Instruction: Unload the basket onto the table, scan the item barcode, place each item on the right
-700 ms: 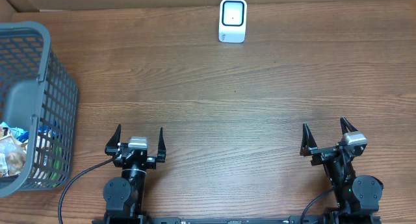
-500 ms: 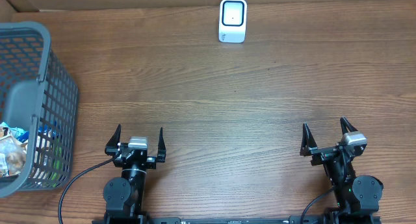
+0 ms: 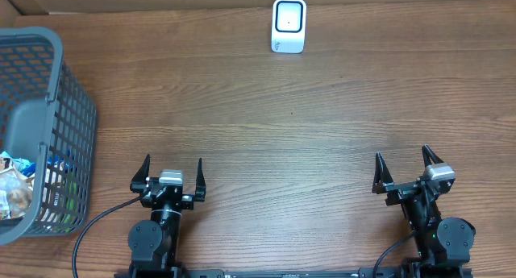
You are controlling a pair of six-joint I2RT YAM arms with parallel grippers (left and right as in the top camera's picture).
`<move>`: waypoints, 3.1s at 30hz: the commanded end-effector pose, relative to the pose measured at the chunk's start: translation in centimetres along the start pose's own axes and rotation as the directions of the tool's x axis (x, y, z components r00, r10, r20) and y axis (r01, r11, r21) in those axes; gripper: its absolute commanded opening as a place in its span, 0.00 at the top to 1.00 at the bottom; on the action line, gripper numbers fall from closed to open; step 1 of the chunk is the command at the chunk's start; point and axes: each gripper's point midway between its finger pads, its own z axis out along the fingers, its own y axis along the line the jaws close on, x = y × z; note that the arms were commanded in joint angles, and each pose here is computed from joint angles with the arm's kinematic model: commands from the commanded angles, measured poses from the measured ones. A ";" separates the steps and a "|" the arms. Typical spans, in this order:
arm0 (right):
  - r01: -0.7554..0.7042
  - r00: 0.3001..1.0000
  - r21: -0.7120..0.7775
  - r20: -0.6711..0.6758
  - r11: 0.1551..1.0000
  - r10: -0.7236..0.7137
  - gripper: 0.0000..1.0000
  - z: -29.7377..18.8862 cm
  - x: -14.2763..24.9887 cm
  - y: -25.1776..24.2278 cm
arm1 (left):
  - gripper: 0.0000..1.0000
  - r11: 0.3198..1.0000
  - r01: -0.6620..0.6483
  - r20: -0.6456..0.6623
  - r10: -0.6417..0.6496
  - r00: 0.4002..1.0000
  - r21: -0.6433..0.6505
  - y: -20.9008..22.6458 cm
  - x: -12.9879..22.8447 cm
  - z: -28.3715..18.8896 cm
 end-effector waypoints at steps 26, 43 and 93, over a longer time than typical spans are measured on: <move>0.006 1.000 0.024 0.008 1.000 -0.006 0.00 0.0 0.1 -0.4 | 0.01 1.000 -0.018 0.010 0.018 1.000 0.003 0.0 0.0 0.0; 0.006 1.000 0.040 0.010 0.999 -0.006 0.00 0.0 0.0 -0.7 | 0.00 0.999 -0.017 0.030 0.017 0.999 -0.028 0.5 -0.6 0.0; -0.188 0.896 0.202 -0.365 0.961 0.252 0.00 9.0 -18.7 -2.1 | 0.01 0.913 0.310 -0.516 -0.138 0.845 0.264 -1.4 -23.0 3.1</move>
